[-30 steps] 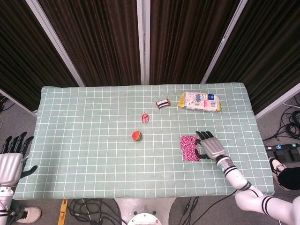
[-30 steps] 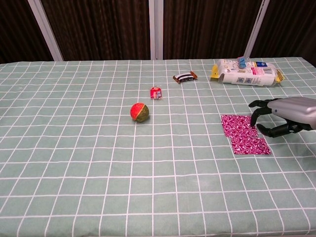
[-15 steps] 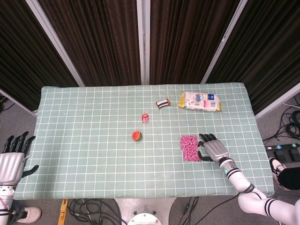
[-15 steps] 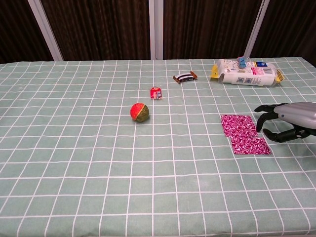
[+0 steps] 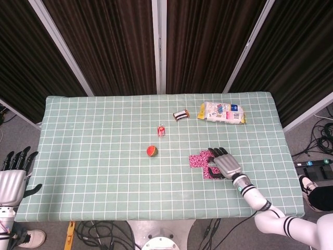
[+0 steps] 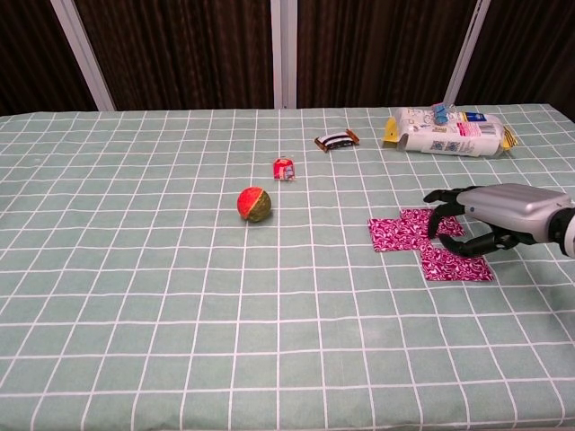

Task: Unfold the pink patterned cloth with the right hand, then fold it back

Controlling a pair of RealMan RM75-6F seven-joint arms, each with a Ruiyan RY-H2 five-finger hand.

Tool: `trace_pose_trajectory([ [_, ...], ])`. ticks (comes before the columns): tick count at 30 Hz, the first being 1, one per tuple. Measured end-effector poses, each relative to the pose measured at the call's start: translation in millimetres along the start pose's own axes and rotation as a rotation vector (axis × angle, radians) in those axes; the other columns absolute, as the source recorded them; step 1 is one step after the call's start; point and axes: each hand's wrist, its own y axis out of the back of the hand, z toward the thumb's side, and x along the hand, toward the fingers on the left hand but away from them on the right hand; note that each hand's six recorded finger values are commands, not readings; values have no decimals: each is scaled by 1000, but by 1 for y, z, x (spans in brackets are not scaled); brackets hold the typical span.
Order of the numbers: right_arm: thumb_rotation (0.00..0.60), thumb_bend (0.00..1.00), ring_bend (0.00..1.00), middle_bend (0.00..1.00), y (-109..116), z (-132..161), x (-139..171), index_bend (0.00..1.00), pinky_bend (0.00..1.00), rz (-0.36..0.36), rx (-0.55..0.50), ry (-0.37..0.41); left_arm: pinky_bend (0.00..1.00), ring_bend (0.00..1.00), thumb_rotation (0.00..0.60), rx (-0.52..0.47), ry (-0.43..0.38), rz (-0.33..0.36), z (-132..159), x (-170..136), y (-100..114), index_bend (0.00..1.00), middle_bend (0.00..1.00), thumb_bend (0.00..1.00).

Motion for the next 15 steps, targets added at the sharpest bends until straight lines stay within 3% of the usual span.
trace_pose_trajectory([
  [15, 180, 492, 0, 0, 8, 40, -19, 304, 0, -18, 22, 71, 73, 123, 600, -7, 9, -3, -5, 0, -3, 180, 146, 0],
])
